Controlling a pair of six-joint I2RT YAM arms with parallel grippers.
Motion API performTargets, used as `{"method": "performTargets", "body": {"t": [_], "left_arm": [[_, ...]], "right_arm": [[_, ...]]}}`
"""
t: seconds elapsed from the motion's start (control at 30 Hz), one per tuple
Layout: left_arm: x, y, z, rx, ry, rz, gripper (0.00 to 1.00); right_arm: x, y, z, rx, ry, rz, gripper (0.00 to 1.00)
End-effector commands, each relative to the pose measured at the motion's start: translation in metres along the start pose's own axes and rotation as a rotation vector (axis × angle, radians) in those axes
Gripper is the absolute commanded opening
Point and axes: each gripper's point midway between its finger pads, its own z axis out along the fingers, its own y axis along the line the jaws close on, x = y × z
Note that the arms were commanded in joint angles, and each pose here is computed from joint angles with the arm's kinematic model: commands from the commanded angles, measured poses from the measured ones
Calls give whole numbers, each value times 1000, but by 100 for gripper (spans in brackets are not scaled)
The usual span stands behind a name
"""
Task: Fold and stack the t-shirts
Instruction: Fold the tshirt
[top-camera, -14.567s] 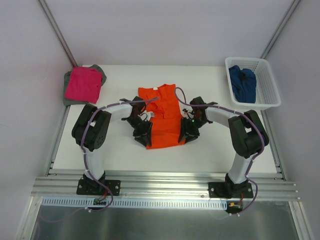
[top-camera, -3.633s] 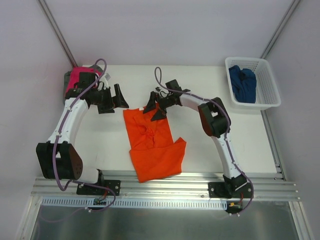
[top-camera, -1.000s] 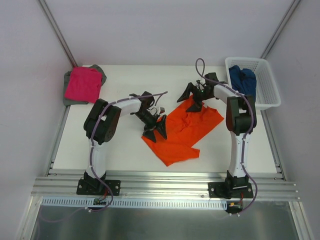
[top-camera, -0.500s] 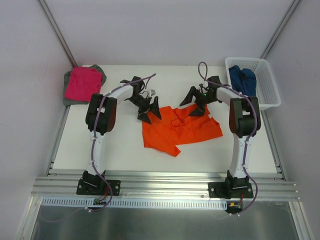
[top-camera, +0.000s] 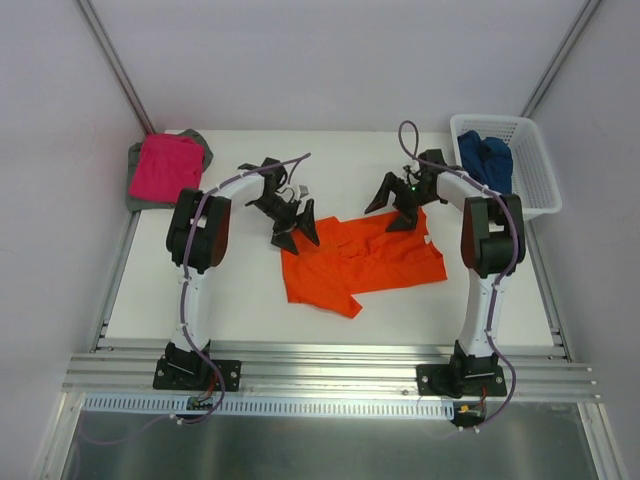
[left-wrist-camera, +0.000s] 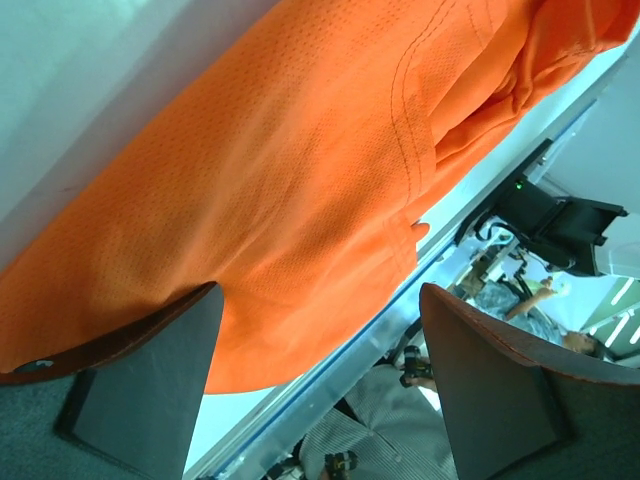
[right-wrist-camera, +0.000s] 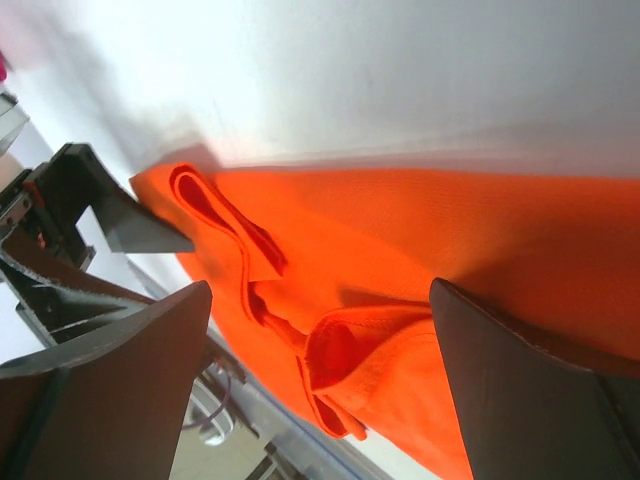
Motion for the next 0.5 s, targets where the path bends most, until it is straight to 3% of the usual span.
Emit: {"method": "performTargets", "body": {"t": [0.0, 0.2, 0.3, 0.37, 0.47], "left_arm": [[-6, 3, -23, -63, -68, 63, 81], [-21, -2, -40, -93, -127, 121, 82], [-30, -14, -53, -103, -173, 189, 87], [-39, -20, -67, -150, -227, 243, 96], [-47, -34, -100, -232, -338, 308, 99]], "right_arm": [[-24, -22, -9, 104, -79, -44, 97], [-32, -19, -12, 110, -103, -61, 97], [-34, -9, -21, 98, -125, -89, 97], [-38, -1, -34, 113, -156, -152, 97], [-39, 32, -66, 108, -220, -269, 97]]}}
